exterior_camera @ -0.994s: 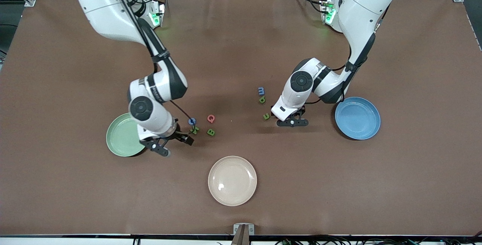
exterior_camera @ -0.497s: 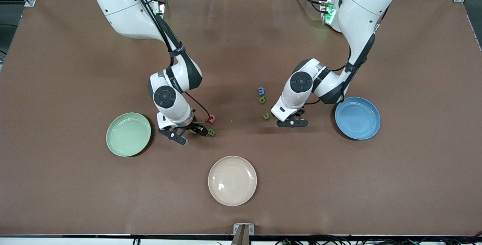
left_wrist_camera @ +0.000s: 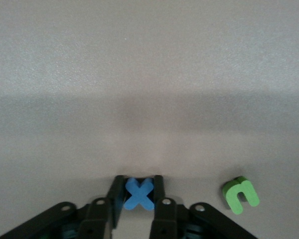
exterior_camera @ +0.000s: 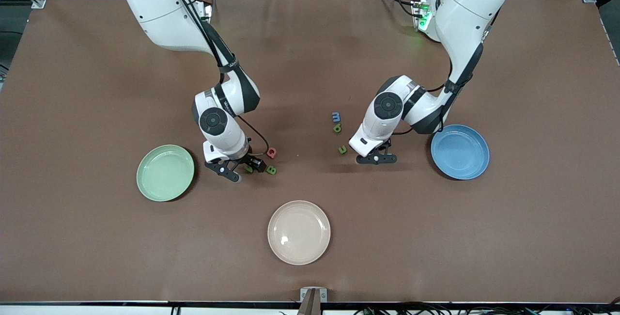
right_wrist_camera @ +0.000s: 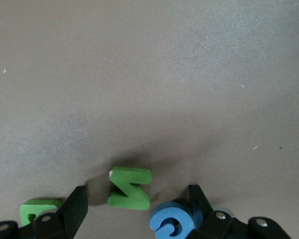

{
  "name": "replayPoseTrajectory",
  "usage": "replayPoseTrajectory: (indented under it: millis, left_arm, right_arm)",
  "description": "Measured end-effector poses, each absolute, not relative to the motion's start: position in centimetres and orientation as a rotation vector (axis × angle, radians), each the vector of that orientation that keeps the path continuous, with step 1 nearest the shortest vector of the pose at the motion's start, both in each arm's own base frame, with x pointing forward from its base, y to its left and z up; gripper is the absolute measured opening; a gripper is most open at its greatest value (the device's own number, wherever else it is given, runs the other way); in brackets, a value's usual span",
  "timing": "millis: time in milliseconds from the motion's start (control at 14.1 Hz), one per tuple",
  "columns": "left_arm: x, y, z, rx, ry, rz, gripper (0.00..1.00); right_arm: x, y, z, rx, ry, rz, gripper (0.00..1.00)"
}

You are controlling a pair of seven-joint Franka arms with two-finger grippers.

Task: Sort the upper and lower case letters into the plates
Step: 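Carry the x to the blue plate while the right gripper carries M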

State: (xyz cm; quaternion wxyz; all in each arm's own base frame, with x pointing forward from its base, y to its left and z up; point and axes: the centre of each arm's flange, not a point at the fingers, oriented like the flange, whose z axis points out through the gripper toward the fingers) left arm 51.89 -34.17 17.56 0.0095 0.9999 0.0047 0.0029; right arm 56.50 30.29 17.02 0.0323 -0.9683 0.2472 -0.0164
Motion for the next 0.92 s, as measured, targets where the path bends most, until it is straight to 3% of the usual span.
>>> replayPoseTrajectory:
  millis: [71,355,497,923]
  left_arm:
    - [51.9,-34.2,17.6,3.123,0.015,0.008,0.27]
    - [52.5,-33.2,18.0,3.140,0.041,-0.006,0.26]
    - [53.5,-31.5,20.2,3.175,0.073,-0.016,0.26]
    - [55.5,-21.1,28.4,3.255,-0.043,0.004,0.26]
  right_arm:
    - [56.5,30.4,17.0,-2.981,0.762,-0.051,0.86]
    - [56.6,30.5,17.5,-2.972,0.772,-0.059,0.42]
    - [56.8,30.1,17.9,-2.979,0.781,-0.051,0.36]
    - [60.1,21.3,20.1,-3.066,0.630,0.038,0.36]
